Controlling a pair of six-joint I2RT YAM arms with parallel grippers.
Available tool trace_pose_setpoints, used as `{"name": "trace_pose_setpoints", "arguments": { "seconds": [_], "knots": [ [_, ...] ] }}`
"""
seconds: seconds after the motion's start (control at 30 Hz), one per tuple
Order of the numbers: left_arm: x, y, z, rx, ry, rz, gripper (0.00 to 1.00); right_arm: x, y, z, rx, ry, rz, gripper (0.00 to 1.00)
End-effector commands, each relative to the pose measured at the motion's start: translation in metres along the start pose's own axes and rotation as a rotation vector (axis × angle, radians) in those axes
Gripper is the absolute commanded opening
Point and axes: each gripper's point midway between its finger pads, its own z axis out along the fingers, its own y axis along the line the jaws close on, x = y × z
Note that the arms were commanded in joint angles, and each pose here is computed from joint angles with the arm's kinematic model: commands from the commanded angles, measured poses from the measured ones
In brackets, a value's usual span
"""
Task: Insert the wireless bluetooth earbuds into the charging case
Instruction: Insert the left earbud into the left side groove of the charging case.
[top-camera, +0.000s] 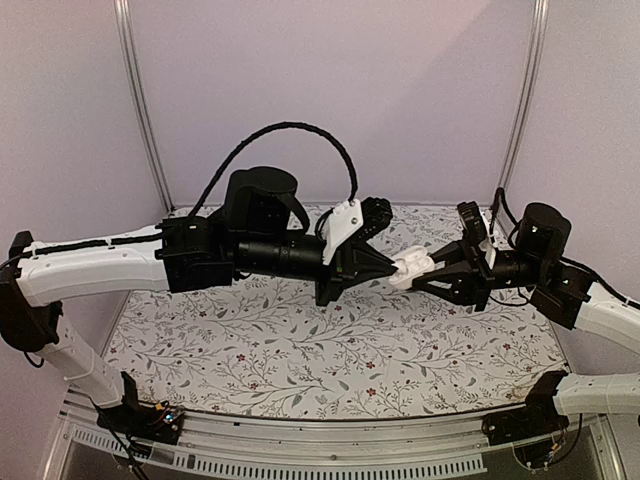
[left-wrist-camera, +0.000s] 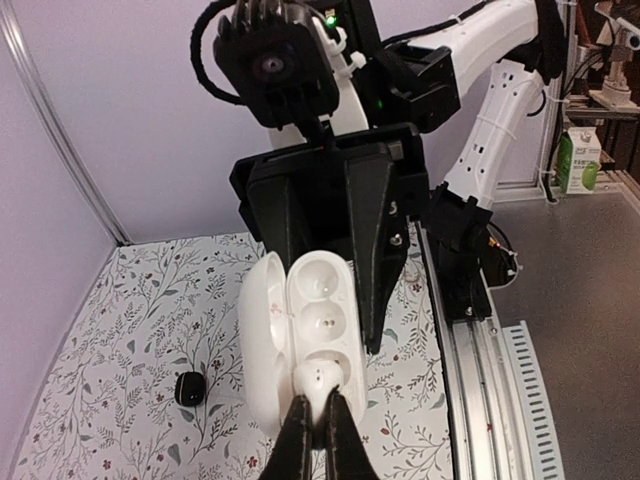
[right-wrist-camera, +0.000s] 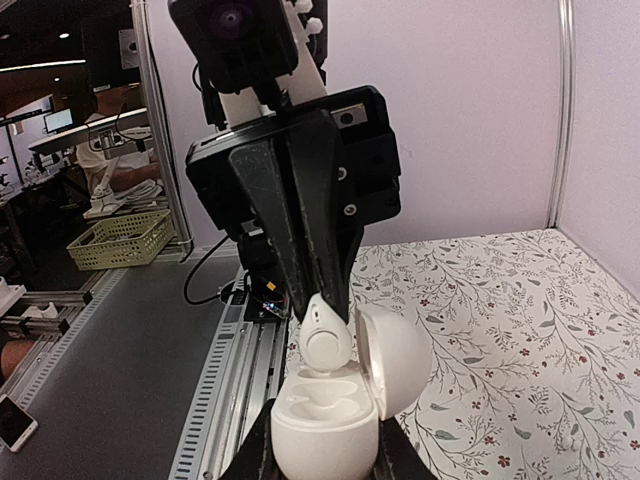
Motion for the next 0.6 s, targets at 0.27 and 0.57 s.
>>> {"name": "trace_pose_setpoints", "arguments": {
  "seconds": [0.27, 0.57],
  "knots": [
    [0.006, -0.012, 0.021, 0.028, 0.05, -0.009, 0.0, -0.014, 0.0, -0.004, 0.043, -0.047, -0.055, 0.0],
    [0.01, -0.012, 0.027, 0.031, 0.081, -0.03, 0.0, -0.016, -0.001, -0.006, 0.062, -0.058, -0.065, 0.0]
  ]
}}
